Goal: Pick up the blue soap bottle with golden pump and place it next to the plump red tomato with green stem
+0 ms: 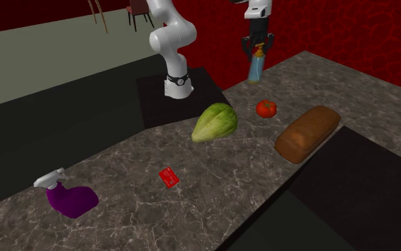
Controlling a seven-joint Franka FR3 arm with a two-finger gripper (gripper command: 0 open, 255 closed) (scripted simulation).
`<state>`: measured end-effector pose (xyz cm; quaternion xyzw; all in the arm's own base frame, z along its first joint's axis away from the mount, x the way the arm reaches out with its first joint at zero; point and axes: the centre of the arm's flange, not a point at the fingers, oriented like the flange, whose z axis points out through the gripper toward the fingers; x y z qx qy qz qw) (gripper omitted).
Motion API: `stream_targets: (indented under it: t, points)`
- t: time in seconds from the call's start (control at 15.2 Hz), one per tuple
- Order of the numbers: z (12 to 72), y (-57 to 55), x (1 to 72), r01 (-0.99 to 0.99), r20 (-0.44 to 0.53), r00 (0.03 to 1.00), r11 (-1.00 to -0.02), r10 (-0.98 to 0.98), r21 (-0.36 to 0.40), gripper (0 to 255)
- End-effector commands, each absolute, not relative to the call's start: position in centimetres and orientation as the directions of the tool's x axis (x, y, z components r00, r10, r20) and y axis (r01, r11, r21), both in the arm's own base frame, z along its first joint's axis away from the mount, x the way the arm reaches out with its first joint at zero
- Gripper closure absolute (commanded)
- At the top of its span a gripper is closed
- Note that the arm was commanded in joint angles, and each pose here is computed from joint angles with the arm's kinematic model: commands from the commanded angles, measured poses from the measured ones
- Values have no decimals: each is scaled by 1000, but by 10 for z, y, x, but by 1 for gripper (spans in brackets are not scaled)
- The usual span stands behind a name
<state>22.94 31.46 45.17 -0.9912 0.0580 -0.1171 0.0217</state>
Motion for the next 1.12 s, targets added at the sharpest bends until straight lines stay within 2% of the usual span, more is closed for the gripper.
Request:
stream_targets:
  t: [0.0,1.06]
  points:
    - [442,315,229,-110,230,966,-992,-120,-57,255]
    - [358,315,229,-110,230,966,-992,-120,-57,255]
